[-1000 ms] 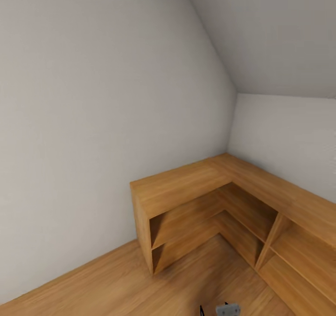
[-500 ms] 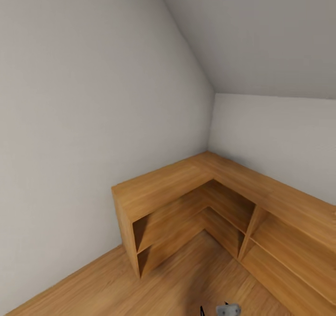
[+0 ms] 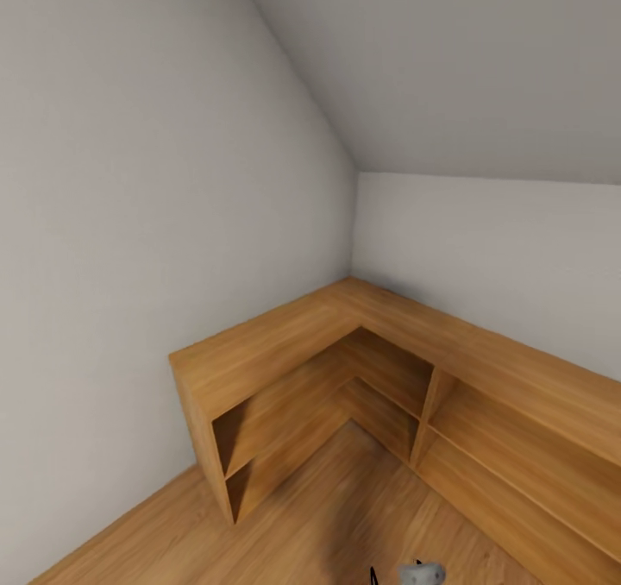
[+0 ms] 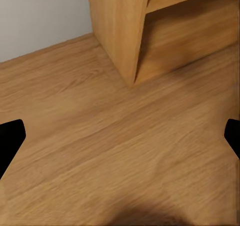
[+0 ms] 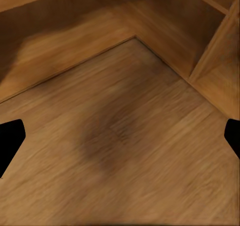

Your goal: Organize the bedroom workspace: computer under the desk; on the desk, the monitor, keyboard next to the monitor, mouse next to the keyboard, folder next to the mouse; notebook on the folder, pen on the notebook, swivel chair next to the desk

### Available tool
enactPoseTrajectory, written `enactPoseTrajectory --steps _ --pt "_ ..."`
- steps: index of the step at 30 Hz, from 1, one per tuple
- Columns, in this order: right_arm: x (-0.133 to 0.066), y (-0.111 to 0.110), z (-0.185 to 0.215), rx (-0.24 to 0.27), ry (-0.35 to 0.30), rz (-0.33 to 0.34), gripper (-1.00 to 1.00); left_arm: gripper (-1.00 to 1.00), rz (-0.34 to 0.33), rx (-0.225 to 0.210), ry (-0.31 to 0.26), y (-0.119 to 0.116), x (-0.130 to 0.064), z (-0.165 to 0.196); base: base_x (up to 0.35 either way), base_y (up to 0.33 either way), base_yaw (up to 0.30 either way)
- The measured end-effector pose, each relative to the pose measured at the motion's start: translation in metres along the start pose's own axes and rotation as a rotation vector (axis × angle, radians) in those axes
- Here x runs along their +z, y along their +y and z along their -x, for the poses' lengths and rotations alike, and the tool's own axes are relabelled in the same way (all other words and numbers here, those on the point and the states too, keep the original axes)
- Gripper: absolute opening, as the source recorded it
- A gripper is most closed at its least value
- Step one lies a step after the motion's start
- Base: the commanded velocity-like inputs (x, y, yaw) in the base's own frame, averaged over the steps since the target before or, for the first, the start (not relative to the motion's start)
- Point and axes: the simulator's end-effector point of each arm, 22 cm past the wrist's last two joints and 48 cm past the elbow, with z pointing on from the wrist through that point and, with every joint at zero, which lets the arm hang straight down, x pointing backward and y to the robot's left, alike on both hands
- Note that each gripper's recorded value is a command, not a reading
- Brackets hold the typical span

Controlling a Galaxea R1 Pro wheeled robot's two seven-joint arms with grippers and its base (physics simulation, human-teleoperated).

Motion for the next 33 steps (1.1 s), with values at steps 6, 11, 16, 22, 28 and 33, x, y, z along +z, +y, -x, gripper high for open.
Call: enactPoseTrajectory --steps 6,11,16,22,28,33 --pt "0.0000 0.0000 0.0000 0.000 0.000 0.000 1.00 1.00 -0.003 0.000 0.001 -0.0018 -0.0003 -0.0004 0.000 0.000 -0.260" --pt "0.0000 0.0001 0.0000 -0.001 0.000 0.001 1.00 1.00 -0.001 -0.002 0.001 -0.0012 -0.0003 -0.0003 0.000 0.000 -0.259" --pt "0.0000 0.0008 -0.0001 -0.001 0.001 0.002 1.00 1.00 -0.002 -0.001 0.001 -0.0014 -0.0003 -0.0004 0.000 0.000 -0.259" --pt "0.0000 0.0004 -0.0001 -0.001 0.001 0.001 1.00 1.00 -0.001 -0.001 0.001 -0.0013 -0.0002 -0.0003 0.000 0.000 -0.259" --pt "0.0000 0.0002 0.0003 -0.001 -0.001 0.001 1.00 1.00 -0.002 -0.001 0.001 -0.0014 -0.0002 -0.0003 0.000 0.000 -0.259" --pt "0.0000 0.0009 0.0002 -0.001 -0.001 0.002 1.00 1.00 -0.002 -0.001 0.001 -0.0015 -0.0002 -0.0003 0.000 0.000 -0.260"
